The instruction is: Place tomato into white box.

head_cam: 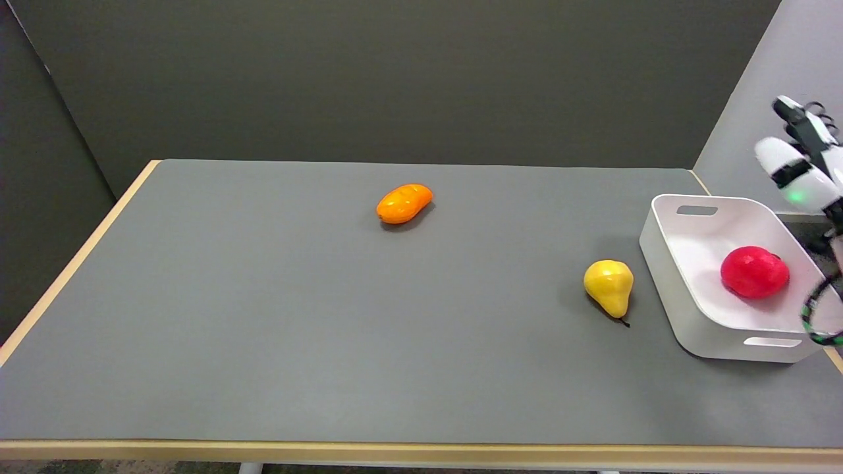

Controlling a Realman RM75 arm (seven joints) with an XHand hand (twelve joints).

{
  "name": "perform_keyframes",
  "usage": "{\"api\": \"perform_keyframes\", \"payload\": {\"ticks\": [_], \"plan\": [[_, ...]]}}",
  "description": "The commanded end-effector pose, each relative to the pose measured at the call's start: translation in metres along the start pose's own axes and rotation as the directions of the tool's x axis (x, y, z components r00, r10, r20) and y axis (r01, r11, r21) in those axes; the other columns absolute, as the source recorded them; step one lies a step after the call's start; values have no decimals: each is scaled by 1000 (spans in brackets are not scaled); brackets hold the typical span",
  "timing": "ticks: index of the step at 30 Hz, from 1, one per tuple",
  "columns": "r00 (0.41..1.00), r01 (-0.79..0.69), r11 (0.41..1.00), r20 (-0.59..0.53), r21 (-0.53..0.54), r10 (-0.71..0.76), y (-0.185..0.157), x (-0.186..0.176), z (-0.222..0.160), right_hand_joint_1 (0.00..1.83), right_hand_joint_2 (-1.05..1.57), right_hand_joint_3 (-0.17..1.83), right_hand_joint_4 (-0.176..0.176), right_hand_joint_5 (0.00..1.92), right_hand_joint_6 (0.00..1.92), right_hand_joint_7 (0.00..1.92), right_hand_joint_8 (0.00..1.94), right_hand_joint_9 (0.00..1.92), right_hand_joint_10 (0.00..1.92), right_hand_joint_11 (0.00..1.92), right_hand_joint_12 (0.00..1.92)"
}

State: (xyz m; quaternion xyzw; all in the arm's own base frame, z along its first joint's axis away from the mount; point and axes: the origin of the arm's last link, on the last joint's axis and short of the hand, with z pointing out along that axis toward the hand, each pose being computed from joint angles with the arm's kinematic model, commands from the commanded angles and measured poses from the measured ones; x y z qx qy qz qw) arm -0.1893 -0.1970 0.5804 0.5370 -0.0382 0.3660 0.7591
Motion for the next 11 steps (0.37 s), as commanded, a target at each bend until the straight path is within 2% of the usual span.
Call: {"api": "perform_keyframes", "payload": {"ticks": [1, 3, 6, 11], "plan": [[998, -48, 959, 52, 278, 35, -123, -45, 40, -1, 613, 958, 127, 71, 325, 62, 222, 60, 438, -1, 1063], [996, 35, 953, 64, 301, -57, -133, -55, 38, -1, 555, 1029, 130, 75, 318, 110, 112, 51, 426, 7, 948], [982, 150, 939, 61, 311, -177, -138, -62, 37, -1, 569, 1022, 126, 77, 327, 104, 124, 55, 408, -1, 898], [980, 160, 940, 68, 300, -189, -136, -66, 32, -1, 575, 999, 114, 70, 317, 75, 141, 41, 345, -1, 778]]}}
